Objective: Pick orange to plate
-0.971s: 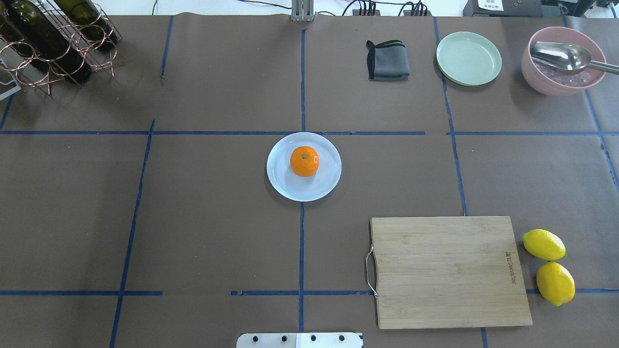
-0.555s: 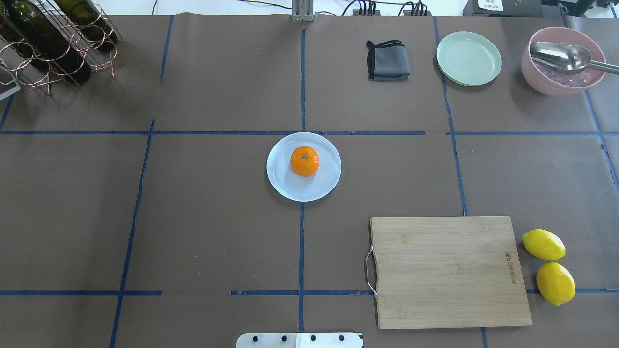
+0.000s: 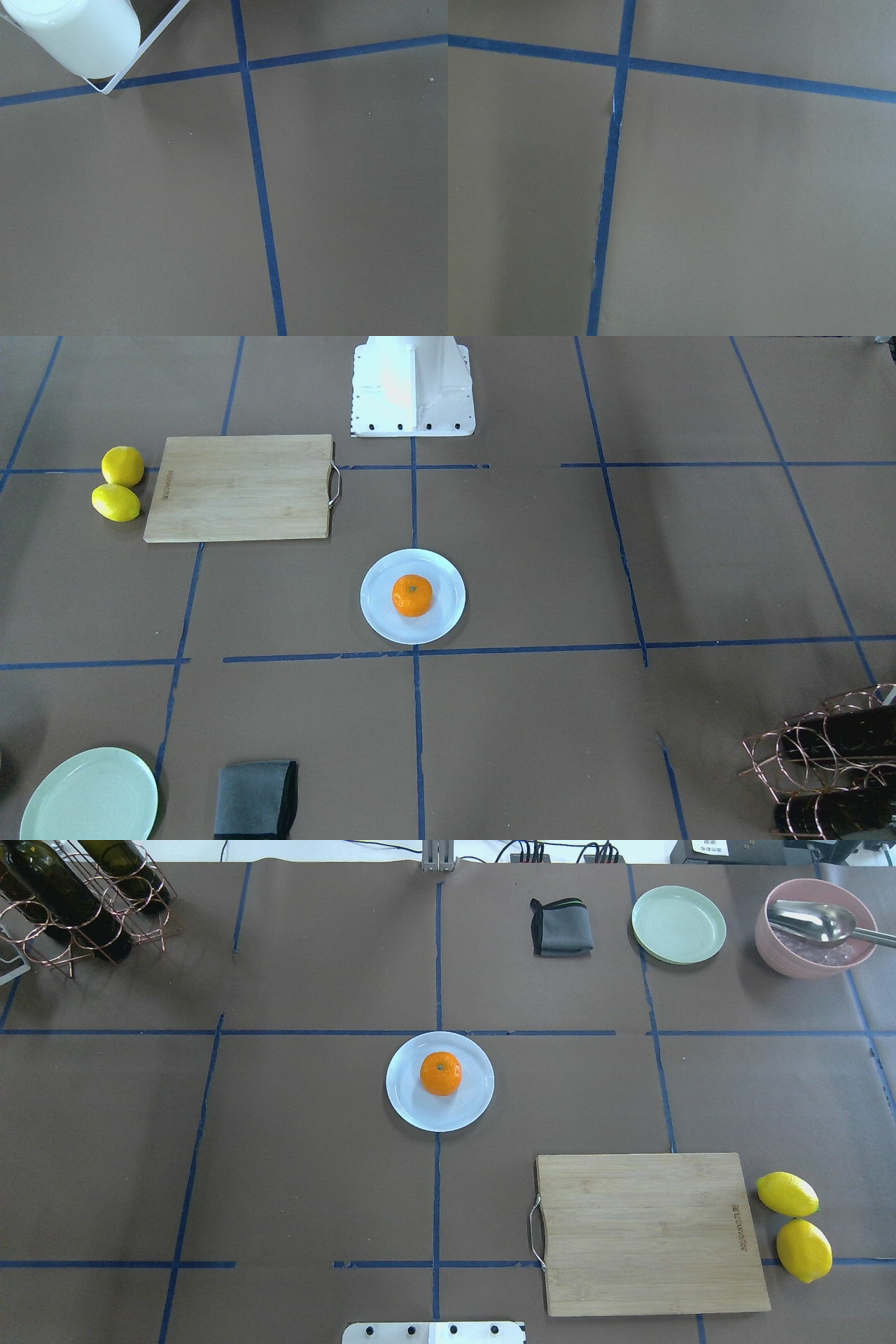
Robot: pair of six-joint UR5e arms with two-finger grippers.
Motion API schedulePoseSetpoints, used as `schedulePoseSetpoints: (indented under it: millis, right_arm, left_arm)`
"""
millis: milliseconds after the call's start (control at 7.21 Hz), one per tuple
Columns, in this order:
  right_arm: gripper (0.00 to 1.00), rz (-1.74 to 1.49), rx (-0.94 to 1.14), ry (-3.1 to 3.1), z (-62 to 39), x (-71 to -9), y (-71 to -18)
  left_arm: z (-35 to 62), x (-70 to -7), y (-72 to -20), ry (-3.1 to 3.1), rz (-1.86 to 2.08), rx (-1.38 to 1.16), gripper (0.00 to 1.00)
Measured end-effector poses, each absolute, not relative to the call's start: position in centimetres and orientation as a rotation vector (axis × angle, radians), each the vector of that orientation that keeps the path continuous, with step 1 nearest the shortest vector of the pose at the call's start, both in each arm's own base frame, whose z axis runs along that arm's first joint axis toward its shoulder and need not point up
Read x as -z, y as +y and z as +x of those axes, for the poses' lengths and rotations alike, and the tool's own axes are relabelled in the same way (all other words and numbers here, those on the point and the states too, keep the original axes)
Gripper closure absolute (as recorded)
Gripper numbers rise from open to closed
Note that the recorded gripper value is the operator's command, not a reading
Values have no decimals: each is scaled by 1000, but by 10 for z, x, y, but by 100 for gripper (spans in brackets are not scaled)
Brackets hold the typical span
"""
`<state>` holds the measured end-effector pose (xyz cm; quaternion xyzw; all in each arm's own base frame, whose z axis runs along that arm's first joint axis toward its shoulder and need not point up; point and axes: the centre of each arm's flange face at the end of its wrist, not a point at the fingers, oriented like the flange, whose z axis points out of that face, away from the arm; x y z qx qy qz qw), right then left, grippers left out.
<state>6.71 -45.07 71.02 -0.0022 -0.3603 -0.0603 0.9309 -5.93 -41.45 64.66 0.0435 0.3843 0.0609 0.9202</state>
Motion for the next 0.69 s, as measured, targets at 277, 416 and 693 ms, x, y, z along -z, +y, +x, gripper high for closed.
schedulePoseSetpoints:
  millis: [277, 416, 693]
  right_arm:
    - [0, -5, 124, -738, 67, -710, -451]
    - [0, -5, 124, -738, 67, -710, -451]
    - [0, -5, 124, -738, 67, -710, -451]
  left_arm:
    - [-59, -646, -415, 790, 90, -126, 0]
    - [-59, -646, -415, 790, 90, -127, 0]
    - [-59, -645, -416, 790, 92, -128, 0]
